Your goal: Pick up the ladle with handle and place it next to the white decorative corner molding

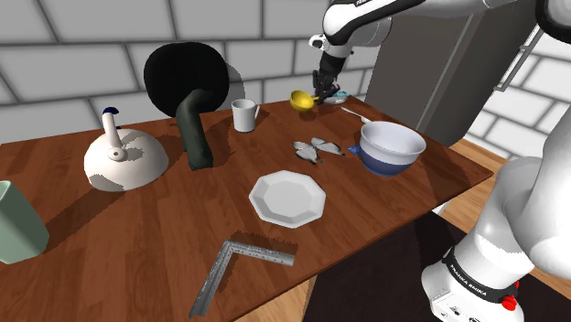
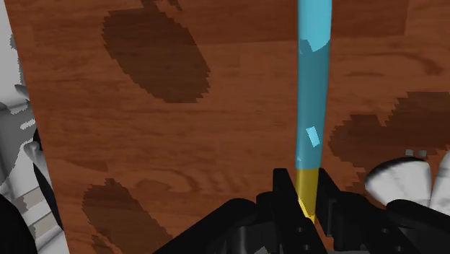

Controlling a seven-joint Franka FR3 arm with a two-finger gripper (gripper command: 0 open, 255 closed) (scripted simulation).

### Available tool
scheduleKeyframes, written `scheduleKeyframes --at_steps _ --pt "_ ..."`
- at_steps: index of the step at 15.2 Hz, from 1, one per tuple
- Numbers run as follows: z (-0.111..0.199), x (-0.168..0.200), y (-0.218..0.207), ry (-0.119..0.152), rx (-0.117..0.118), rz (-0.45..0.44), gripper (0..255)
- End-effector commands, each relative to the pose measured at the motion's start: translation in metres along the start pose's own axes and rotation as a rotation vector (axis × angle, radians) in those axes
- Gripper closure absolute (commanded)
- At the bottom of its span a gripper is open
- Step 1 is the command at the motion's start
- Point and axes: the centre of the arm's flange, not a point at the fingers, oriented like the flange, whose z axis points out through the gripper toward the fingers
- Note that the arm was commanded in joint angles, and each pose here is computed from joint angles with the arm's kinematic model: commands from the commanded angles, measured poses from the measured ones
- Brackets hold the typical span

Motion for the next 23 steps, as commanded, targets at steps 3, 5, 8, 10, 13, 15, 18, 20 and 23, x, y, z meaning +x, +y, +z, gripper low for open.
scheduleKeyframes --at_steps 3,5,8,10,13,15,18,20,23 --pt "-0.001 0.045 -0.027 -0.001 -0.001 0.001 255" --pt "-0.001 0.068 -0.04 -0.001 -0.001 0.001 255" --pt "-0.001 0.103 -0.059 -0.001 -0.001 0.001 255" --pt "-0.001 0.126 -0.071 -0.001 -0.001 0.001 255" --pt "-0.001 0.161 -0.09 -0.001 -0.001 0.001 255" --pt "-0.002 0.184 -0.102 -0.001 -0.001 0.001 255" --pt "-0.002 0.219 -0.121 -0.001 -0.001 0.001 255" --pt "-0.002 0.243 -0.134 -0.001 -0.001 0.001 255" --pt "-0.002 0.277 -0.152 -0.001 -0.001 0.001 255"
